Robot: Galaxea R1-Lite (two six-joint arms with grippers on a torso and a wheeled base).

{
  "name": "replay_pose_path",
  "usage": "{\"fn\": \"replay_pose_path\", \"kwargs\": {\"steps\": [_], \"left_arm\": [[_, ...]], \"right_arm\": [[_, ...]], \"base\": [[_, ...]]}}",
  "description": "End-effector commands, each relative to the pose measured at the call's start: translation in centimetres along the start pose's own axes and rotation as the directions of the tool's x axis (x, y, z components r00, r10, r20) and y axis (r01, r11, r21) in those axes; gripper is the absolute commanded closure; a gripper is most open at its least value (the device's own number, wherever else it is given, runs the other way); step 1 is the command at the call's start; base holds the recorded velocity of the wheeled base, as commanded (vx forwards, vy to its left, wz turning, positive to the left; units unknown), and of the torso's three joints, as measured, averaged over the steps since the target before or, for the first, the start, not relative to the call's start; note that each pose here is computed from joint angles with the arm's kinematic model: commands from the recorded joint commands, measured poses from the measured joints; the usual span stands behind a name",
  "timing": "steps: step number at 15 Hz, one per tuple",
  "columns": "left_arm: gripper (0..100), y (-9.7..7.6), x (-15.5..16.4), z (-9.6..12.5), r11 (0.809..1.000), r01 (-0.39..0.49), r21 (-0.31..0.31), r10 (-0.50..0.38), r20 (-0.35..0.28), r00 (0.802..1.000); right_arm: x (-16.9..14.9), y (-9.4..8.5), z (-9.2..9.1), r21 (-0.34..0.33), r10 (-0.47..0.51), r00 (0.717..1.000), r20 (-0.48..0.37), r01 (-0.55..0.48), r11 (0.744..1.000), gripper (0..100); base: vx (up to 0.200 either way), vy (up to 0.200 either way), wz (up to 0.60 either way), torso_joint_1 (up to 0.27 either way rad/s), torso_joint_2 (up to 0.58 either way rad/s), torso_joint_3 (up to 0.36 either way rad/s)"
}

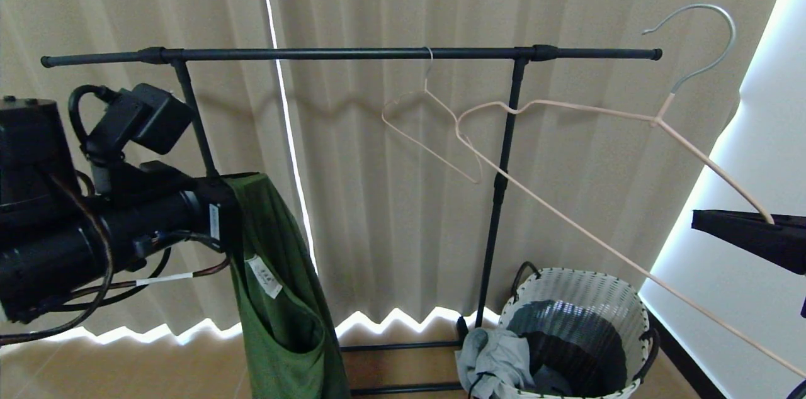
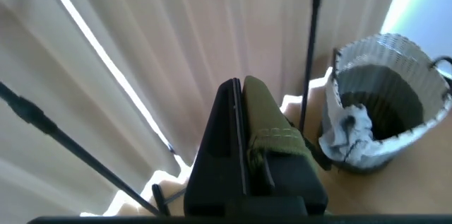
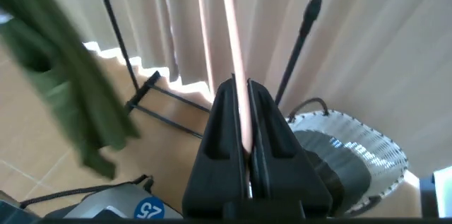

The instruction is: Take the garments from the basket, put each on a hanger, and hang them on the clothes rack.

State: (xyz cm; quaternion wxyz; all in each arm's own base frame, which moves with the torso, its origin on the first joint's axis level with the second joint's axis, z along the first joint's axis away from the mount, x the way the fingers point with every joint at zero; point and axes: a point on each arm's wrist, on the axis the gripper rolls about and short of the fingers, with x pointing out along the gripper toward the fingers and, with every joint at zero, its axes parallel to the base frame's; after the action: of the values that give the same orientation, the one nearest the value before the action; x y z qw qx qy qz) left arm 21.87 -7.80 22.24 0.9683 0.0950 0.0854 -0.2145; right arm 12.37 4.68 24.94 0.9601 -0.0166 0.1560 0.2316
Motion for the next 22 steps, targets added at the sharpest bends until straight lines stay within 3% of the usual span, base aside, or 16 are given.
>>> {"fn": "replay_pose_path", "kwargs": {"steps": [1,4,7,9,13,19,22], "left_arm": [[100,-0.5,2.5,-0.1,1.000,-0.018,-0.017,0.017,-0.039,0.999],[100,-1.0,3.4,0.4,0.996,-0.087,-0.004,0.086,-0.049,0.995],[100,-2.1,4.4,1.0,0.983,-0.182,0.018,0.183,-0.070,0.981],[100,-2.0,4.4,1.8,0.981,-0.194,0.026,0.195,-0.101,0.975],[100,-1.9,4.4,3.3,0.981,-0.196,0.013,0.196,-0.097,0.976],[100,-1.8,4.4,3.2,0.974,-0.226,0.018,0.227,-0.104,0.968],[100,-1.8,4.4,3.0,0.966,-0.257,0.023,0.258,-0.114,0.959]], "right_arm": [[0.1,0.9,0.0,-0.021,0.066,0.998,-0.004,-0.066,0.998,100],[1.2,1.6,-0.3,-0.030,0.117,0.992,-0.046,-0.119,0.992,100],[4.3,2.7,-0.8,-0.029,0.177,0.973,-0.145,-0.183,0.983,100],[5.5,4.3,-1.0,-0.023,0.254,0.956,-0.147,-0.260,0.965,100],[6.6,6.8,-1.8,0.043,0.346,0.914,-0.212,-0.345,0.938,100],[6.1,8.0,-1.9,0.052,0.401,0.891,-0.214,-0.399,0.915,100],[6.3,8.1,-1.6,0.049,0.406,0.895,-0.185,-0.405,0.913,100]], "base": [[0.000,0.000,0.00,0.000,0.00,0.000],[0.000,0.000,0.00,0.000,0.00,0.000],[0.000,0.000,0.00,0.000,0.00,0.000],[0.000,0.000,0.00,0.000,0.00,0.000],[0.000,0.000,0.00,0.000,0.00,0.000],[0.000,0.000,0.00,0.000,0.00,0.000],[0.000,0.000,0.00,0.000,0.00,0.000]]}}
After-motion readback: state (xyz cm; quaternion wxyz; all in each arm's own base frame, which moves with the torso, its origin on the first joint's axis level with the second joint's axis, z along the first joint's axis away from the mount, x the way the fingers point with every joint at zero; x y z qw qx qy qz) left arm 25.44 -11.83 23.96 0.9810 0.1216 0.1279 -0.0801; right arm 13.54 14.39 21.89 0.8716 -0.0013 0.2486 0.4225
